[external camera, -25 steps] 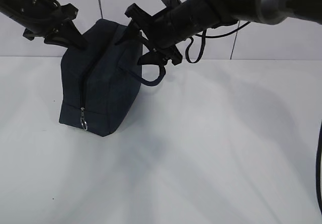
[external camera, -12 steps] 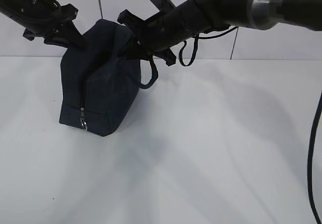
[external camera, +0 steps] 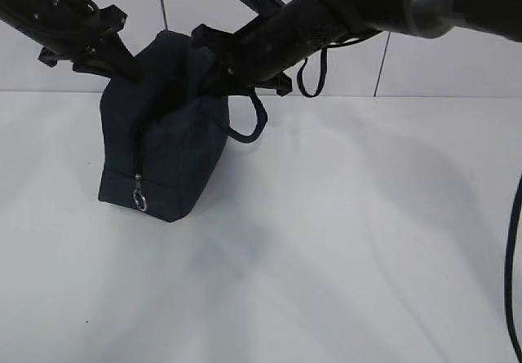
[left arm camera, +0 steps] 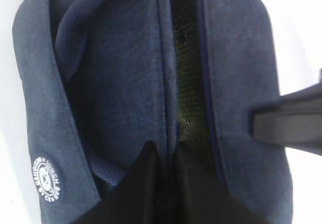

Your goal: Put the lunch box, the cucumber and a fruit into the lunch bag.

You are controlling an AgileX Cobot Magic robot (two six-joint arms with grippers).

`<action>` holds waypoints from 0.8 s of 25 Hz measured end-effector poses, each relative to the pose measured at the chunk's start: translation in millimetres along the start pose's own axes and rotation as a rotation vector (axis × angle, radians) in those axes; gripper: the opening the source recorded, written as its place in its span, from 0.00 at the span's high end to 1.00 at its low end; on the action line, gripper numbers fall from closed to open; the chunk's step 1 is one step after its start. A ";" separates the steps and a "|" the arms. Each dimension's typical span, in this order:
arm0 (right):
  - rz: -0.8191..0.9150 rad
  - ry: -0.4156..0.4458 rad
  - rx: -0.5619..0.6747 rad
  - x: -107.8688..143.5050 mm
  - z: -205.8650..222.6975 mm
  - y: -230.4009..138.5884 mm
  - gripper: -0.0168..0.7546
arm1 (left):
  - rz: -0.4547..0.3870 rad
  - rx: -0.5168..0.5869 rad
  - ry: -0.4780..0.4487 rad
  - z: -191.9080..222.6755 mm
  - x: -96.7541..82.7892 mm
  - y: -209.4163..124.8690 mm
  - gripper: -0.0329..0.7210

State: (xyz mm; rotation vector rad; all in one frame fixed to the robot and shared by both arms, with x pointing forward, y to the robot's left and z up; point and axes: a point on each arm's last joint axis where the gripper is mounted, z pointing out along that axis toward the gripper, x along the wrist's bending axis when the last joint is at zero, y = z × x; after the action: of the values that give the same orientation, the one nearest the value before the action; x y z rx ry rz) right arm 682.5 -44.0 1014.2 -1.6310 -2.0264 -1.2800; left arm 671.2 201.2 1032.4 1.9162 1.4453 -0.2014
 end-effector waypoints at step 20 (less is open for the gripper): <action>-0.291 -0.349 0.117 37.1 -81.6 1.9 0.95 | 0.181 0.054 -0.046 5.8 -75.4 -9.6 0.92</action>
State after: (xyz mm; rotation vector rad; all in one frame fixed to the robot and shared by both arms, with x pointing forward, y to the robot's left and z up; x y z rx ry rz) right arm 645.0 -79.9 1087.3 -1.6426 -2.5731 -0.9860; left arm 637.2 140.2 1062.9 2.0595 1.2393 -0.2001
